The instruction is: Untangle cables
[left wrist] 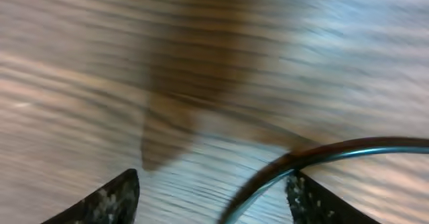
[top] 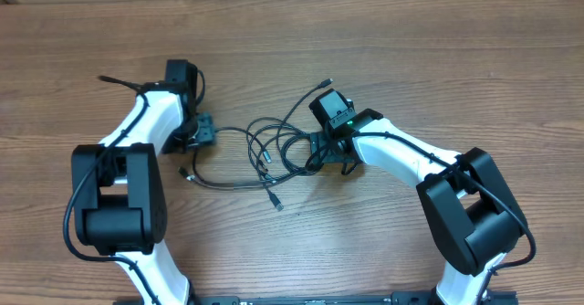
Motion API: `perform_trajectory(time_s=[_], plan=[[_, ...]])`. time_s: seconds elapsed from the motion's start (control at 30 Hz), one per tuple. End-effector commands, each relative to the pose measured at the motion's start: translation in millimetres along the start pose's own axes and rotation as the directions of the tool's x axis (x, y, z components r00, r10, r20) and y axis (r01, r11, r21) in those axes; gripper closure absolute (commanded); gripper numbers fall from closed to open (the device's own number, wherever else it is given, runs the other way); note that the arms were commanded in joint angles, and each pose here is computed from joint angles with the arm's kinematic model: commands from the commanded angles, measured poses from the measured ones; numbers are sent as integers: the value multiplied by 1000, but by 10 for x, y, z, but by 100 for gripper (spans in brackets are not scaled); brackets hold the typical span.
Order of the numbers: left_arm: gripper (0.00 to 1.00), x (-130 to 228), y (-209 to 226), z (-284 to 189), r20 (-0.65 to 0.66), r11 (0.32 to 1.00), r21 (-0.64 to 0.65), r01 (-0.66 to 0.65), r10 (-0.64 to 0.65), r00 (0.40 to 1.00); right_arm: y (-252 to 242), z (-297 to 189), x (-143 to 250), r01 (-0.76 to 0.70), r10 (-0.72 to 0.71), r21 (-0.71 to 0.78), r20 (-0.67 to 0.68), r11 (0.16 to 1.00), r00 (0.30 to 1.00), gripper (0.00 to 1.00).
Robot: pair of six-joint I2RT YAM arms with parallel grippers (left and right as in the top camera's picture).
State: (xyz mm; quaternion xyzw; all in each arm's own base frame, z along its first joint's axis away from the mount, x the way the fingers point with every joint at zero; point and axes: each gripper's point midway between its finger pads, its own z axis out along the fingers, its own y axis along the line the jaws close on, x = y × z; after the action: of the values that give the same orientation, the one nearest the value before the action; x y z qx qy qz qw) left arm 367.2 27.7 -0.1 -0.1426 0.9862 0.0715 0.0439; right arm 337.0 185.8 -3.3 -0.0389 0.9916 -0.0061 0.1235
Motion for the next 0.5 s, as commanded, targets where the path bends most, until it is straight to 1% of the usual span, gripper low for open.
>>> perform_trajectory(time_s=[0.0,0.07,0.13,0.23,0.27,0.37,0.47], plan=[[24,420,670,587,-172,960,-227,162,-203,964,-377,391,462,35,-12,155,-146,987,989,12],[23,517,773,698,-228,954,-206,218,-264,937,-378,392,463,35,-12,155,-146,987,989,12],[19,645,878,831,-307,940,-156,305,-339,889,-381,395,469,35,-12,156,-147,987,989,12],[11,728,980,898,-370,906,-95,414,-418,830,-382,398,471,35,-12,156,-146,987,989,12],[11,725,971,900,-381,899,-68,433,-425,821,-382,398,470,35,-12,156,-146,987,989,12],[11,716,951,902,-389,897,-38,439,-418,821,-380,399,469,35,-12,155,-145,987,989,12],[12,670,866,858,-376,915,-24,403,-381,844,-381,398,471,35,-13,155,-146,987,989,14]])
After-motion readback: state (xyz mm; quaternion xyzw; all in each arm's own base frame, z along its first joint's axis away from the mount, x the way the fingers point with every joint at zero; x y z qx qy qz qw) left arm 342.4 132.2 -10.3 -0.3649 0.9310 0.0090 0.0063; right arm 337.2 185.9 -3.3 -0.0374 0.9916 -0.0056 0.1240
